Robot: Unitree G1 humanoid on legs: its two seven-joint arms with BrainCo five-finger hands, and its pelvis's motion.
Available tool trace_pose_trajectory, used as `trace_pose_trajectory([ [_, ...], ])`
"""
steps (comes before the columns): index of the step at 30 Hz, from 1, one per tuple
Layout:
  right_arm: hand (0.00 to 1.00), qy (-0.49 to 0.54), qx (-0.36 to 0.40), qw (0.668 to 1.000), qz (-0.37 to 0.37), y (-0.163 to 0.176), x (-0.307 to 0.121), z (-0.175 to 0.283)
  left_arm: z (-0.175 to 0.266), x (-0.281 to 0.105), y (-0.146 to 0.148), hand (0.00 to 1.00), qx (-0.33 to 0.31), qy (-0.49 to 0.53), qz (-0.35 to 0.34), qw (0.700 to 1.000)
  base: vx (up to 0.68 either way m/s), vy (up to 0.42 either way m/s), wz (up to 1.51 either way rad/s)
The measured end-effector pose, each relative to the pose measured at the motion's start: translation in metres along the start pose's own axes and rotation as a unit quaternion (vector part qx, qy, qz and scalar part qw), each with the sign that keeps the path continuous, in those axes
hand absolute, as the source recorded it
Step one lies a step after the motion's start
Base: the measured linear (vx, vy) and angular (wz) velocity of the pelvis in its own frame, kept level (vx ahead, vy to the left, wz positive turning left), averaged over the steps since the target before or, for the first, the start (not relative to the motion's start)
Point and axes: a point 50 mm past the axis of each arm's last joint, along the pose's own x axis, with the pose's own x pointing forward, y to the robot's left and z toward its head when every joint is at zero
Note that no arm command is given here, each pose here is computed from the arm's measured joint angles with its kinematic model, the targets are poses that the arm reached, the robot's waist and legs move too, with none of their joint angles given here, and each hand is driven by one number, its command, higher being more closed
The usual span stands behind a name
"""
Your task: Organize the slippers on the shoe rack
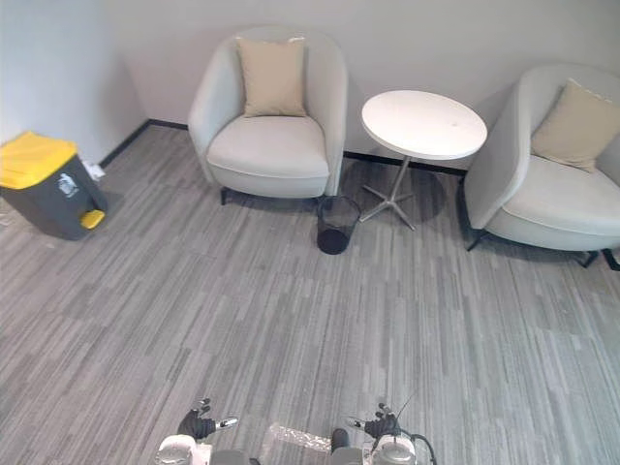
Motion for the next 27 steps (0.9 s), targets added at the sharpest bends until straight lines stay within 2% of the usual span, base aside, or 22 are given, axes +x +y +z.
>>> trace_pose_trajectory([
  [5,0.00,-0.021,0.003,1.000,-0.004,-0.001,0.000,0.010,-0.002,-0.001,0.001,0.00,-0.018,0.003,0.005,1.000,0.04,0.025,-0.53],
  [19,0.00,0.019,-0.001,1.000,-0.020,-0.013,0.001,-0.007,-0.006,-0.002,0.000,0.00,-0.031,0.011,0.007,0.999,0.00,-0.067,-0.23],
  [27,0.00,0.030,0.011,0.999,-0.011,-0.004,-0.001,-0.014,-0.009,-0.002,0.001,0.00,-0.035,0.018,0.011,0.999,-0.08,0.037,0.04],
])
